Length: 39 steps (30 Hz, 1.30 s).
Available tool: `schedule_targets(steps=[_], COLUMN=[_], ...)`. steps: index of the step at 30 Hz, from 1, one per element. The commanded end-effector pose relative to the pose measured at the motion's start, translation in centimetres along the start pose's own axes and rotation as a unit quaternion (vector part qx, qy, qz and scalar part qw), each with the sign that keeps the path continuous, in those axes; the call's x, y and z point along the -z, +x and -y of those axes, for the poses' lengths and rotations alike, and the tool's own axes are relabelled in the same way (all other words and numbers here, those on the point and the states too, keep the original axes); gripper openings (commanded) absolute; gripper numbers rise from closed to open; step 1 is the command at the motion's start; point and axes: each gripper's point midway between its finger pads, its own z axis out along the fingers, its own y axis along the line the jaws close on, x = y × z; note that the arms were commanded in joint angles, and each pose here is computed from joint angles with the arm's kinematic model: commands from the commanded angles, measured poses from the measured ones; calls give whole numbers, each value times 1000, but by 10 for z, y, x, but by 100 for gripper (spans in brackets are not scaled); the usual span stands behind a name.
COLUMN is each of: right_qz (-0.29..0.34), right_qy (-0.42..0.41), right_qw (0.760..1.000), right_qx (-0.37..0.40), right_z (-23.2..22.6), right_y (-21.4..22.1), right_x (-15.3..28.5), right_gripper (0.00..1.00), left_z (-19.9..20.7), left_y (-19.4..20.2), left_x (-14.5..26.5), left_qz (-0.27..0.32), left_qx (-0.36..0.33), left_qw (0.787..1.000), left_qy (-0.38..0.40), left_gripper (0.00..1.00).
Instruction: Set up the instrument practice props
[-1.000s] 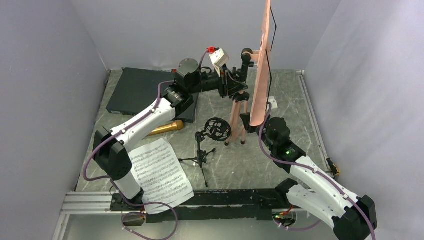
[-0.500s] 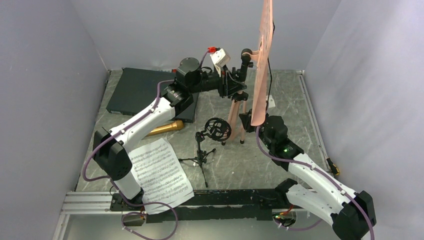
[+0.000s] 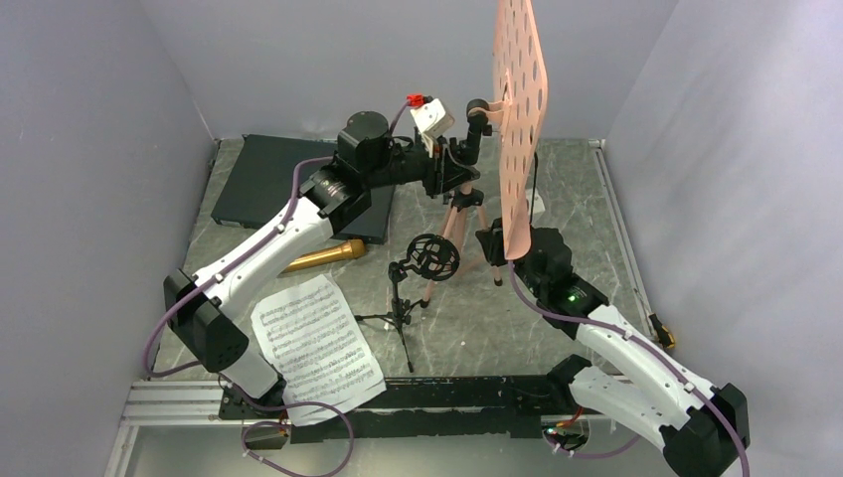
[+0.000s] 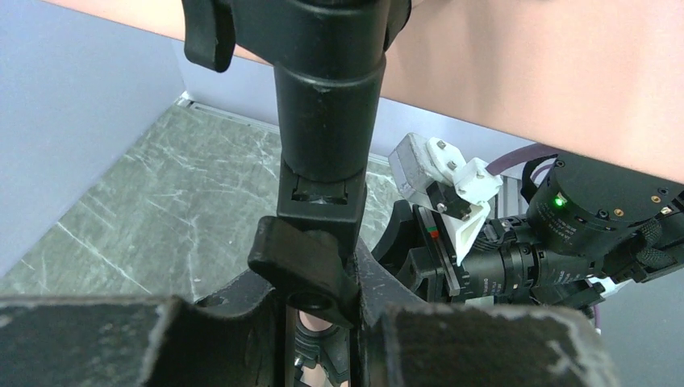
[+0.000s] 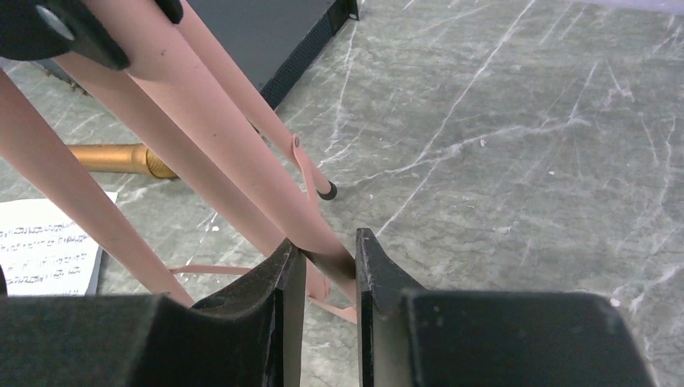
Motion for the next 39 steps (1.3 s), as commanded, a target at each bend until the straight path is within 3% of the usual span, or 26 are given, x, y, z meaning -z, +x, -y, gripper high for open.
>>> schedule_targets(steps=[1, 14, 28, 39], right_qz=[-87, -62, -24, 0], right_qy=[183, 267, 303, 331], right_qw=[979, 961, 952, 942], right_qx=[-17, -37, -45, -45], right_z=[72, 98, 111, 120], right_y=[52, 36, 3, -9], right_x=[17, 35, 63, 67], right_gripper=[0, 0, 0, 0], left_z=[120, 117, 100, 78], left_y=[-229, -233, -230, -228], left_x=[122, 104, 68, 43], left_qz=[301, 314, 318, 305], left_qx=[-205, -178, -140, -160], left_qw=[928, 927, 928, 932], left_qy=[77, 106, 130, 112], left_gripper=[3, 3, 3, 3])
